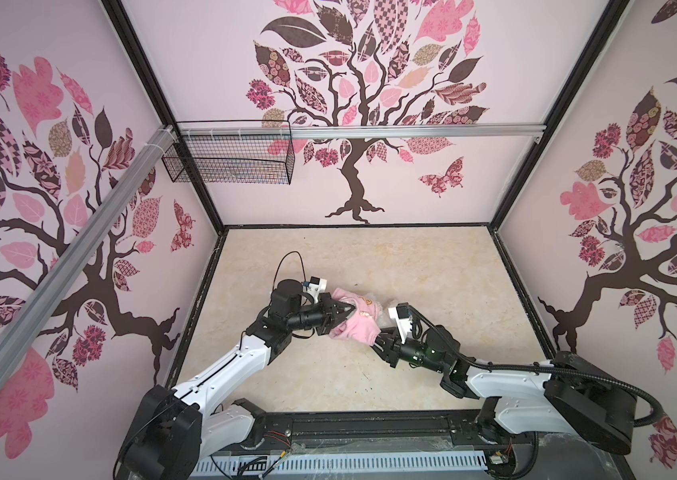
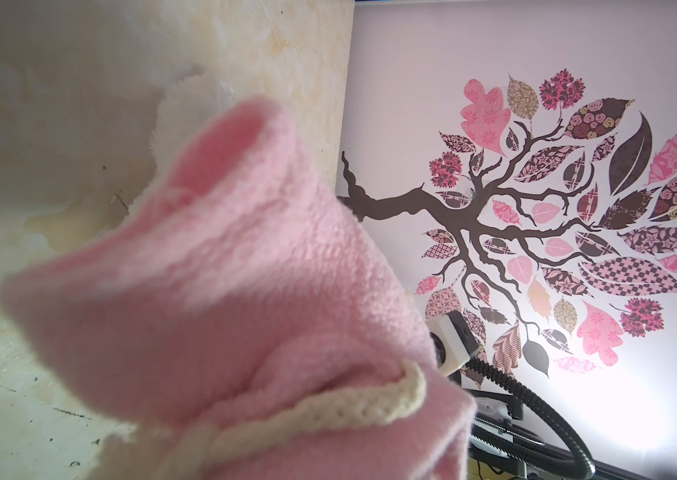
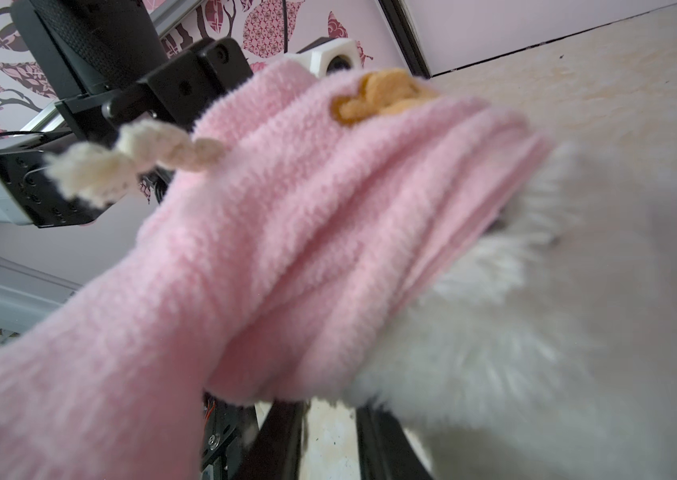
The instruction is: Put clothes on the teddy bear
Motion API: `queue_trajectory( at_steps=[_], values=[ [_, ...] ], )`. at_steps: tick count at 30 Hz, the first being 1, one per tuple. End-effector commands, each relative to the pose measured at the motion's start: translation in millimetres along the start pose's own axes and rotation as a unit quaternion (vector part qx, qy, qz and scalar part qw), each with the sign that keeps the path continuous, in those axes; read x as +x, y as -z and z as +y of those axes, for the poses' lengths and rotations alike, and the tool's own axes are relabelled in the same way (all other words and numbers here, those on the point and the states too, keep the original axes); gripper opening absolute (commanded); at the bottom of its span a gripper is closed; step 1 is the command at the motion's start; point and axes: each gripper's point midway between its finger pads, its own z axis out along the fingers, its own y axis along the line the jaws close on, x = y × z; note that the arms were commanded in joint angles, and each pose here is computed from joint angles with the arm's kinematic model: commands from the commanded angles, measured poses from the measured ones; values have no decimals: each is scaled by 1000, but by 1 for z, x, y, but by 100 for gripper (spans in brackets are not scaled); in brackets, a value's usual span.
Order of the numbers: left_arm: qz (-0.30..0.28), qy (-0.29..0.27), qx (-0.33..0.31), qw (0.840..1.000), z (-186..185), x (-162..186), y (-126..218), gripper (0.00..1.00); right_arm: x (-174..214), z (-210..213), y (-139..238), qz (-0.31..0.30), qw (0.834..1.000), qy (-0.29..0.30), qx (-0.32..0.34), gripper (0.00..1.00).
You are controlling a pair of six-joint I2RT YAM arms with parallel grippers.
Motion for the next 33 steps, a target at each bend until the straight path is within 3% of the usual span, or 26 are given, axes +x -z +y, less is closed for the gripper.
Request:
queue_trajectory(
  at_steps=[1, 5, 8, 10, 15, 22, 25, 28, 33],
  values=[
    [30, -11, 0, 999, -6, 13, -5, 0, -41, 28, 0, -73, 995, 39, -47, 21],
    [29, -13, -7, 999, -4, 12, -6, 0, -37, 23, 2, -68, 997, 31, -35, 10],
    [25, -23, -11, 999, -7, 10, -4, 0, -25, 0, 3, -42, 999, 3, 24, 0],
    [18, -31, -9, 999, -12, 6, -1, 0, -13, -20, 7, -22, 997, -23, 76, 0],
    [-3, -58, -12, 998, -22, -8, 14, 0, 21, -73, 38, 11, 973, -82, 217, 0],
    [2, -76, -30, 997, -19, -13, 18, 0, 52, -114, 77, 23, 943, -93, 319, 0],
    [10, -67, -27, 997, -18, -12, 16, 0, 49, -107, 73, 22, 953, -78, 293, 0],
    [7, -70, -7, 997, -23, -13, 15, 0, 37, -63, 50, 32, 985, -25, 170, 0],
    [11, -182, -5, 983, -30, -9, 20, 0, 11, -14, 44, 34, 996, 48, 68, 25]
  ],
)
